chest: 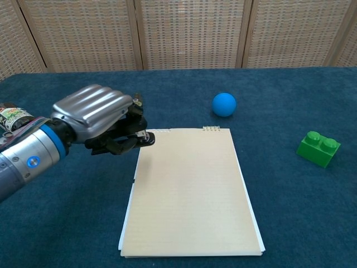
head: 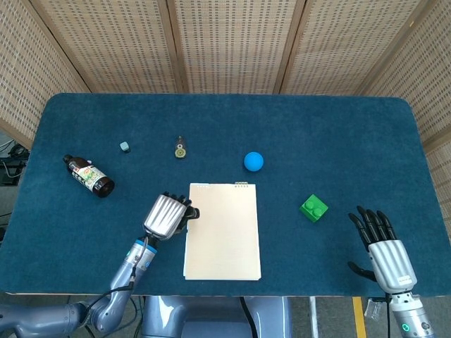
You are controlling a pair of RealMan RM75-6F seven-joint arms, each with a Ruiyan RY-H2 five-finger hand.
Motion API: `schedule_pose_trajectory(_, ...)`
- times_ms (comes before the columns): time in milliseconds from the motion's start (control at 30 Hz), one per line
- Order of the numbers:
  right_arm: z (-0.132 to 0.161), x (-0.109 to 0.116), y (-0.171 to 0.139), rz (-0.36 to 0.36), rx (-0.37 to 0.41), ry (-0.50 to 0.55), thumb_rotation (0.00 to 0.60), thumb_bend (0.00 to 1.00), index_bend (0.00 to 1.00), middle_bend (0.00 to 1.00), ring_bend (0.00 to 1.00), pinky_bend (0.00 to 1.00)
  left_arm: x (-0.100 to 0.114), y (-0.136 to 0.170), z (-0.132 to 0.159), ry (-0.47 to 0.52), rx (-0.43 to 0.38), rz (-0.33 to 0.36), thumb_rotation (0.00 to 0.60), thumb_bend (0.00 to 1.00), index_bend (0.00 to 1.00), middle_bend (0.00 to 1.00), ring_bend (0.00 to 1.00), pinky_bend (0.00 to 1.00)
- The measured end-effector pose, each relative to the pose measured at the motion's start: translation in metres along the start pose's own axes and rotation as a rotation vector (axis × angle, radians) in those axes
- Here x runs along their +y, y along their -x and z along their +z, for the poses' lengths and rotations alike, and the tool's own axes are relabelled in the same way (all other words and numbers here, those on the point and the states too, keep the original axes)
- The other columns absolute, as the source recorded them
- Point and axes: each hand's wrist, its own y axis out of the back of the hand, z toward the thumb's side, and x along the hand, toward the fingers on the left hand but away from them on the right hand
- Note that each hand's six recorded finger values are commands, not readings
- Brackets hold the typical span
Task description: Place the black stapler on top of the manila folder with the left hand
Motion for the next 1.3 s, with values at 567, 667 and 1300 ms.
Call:
schedule_pose_trajectory(567,-0.008,0.007,0.002,0.0,-0.012,0.064,0.6,0.13,0.09,0.0,0.0,0.0,-0.024,-0.03,0.089,-0.101,-0.132,-0.006,0.6,0.44,0.66,0.33,0.43,0.43)
schedule_pose_trajectory(667,-0.008,0.006,0.002,0.002,-0.012,0.066,0.6,0.13,0.09,0.0,0.0,0.0,-0.028,-0.03,0.093,-0.124,-0.14,-0.014,0.6,0.36,0.44,0.1,0.18,0.19)
schedule_pose_trajectory(1300,-0.004,0.003,0.001,0.011,0.001,0.045,0.6,0.13,0.09,0.0,0.0,0.0,0.011,-0.018,0.07,-0.017,-0.057,0.096,0.6,0.26,0.01,0.0,0.0,0.0)
